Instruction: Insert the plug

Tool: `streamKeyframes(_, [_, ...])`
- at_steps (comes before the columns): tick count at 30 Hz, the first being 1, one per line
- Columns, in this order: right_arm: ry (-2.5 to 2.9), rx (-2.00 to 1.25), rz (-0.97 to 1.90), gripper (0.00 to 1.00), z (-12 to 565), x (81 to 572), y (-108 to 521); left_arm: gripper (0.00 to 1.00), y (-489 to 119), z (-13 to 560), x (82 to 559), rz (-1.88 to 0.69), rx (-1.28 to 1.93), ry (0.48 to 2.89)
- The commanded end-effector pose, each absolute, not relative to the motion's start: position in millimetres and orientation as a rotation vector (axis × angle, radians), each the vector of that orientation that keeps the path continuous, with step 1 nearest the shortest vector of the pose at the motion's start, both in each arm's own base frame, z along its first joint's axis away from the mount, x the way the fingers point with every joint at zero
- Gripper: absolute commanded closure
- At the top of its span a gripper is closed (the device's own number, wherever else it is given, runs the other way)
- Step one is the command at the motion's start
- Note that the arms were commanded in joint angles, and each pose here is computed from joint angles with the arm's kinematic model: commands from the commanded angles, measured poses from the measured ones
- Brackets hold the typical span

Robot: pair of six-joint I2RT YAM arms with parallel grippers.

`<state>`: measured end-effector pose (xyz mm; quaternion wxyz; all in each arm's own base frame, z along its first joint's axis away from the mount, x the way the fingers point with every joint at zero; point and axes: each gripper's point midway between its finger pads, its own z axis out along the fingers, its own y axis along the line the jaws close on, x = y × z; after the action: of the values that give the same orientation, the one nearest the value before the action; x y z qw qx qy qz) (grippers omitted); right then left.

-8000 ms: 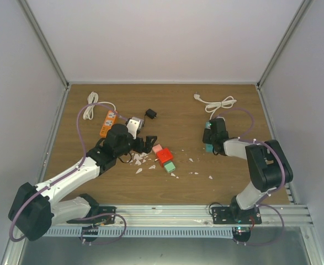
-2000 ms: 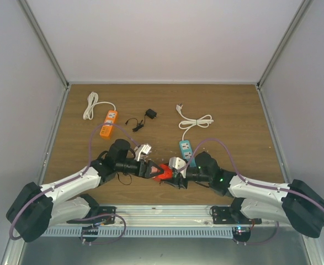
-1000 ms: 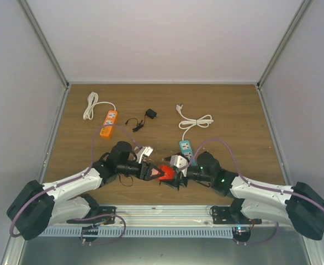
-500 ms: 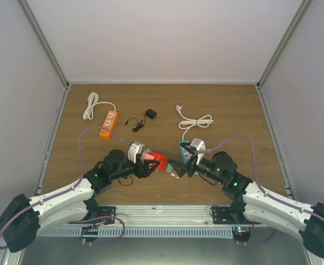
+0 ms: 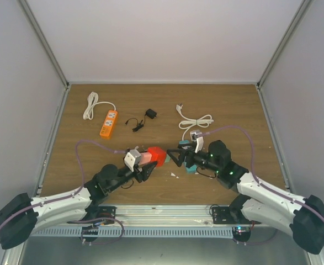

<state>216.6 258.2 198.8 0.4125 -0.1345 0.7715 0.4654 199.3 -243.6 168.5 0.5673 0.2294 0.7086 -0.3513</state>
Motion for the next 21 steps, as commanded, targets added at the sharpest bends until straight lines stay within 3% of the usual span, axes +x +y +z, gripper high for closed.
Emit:
streamKeyframes(1, [1.996,-0.317,1.289,0.0,206,213,274,1.0,-238,235,193,-0.807,0.498,1.36])
streamKeyframes(7, [1.999,-0.39,1.236,0.02,210,200,298,1.0,-244,225,198,-0.721,0.53,1.389])
streamKeyframes(21, [2.034,-0.477,1.189,0.23,196,197,316,1.0,-243,230,200,-0.677,0.531,1.373])
